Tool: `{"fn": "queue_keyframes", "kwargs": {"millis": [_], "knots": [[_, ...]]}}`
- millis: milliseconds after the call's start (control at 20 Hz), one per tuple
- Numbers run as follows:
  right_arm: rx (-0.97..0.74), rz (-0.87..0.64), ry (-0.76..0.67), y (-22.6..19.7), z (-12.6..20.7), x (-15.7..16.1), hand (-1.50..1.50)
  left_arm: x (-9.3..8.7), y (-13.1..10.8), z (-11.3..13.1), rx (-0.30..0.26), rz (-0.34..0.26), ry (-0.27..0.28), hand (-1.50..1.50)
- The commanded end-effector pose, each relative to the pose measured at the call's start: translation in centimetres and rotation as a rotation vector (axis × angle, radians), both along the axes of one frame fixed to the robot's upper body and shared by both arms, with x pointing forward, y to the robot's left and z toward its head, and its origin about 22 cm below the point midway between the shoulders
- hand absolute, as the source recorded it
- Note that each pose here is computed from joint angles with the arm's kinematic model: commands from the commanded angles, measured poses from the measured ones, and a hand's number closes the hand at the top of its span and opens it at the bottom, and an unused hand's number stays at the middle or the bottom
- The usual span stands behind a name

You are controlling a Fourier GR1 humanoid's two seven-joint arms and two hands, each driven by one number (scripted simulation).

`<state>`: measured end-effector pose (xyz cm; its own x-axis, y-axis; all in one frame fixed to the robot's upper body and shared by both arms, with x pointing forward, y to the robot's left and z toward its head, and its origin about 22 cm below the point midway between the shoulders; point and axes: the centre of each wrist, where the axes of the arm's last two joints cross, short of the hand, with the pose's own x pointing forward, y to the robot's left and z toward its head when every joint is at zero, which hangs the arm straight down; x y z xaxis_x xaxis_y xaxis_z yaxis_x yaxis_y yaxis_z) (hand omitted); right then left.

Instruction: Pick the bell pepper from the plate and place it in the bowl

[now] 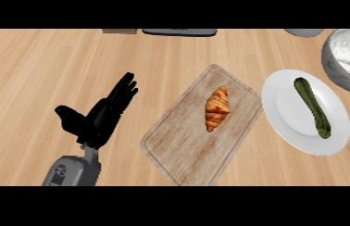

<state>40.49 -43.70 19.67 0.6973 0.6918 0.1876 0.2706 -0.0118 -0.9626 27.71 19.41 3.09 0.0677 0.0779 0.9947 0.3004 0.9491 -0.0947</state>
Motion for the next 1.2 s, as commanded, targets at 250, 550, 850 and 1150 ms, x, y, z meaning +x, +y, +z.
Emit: {"fn": "queue_keyframes", "kwargs": {"millis": [250, 550, 850, 1150], "knots": [[0.227, -0.122, 0.000, -3.4, -2.6, -1.5, -1.50, -0.4, 0.0, 0.0, 0.005, -0.027, 0.001, 0.00], [0.350, -0.024, -0.305, -3.3, -2.7, -1.5, -1.50, -0.3, 0.9, 0.1, -0.013, -0.003, -0.004, 0.00], [0.380, 0.090, -0.775, -1.8, -2.6, -0.9, -1.50, -0.1, -0.7, 0.0, -0.022, 0.026, 0.015, 0.00], [0.429, 0.316, -0.965, -2.0, -3.4, -2.0, -1.50, -0.8, 0.2, -0.6, -0.016, 0.070, 0.026, 0.00]]}}
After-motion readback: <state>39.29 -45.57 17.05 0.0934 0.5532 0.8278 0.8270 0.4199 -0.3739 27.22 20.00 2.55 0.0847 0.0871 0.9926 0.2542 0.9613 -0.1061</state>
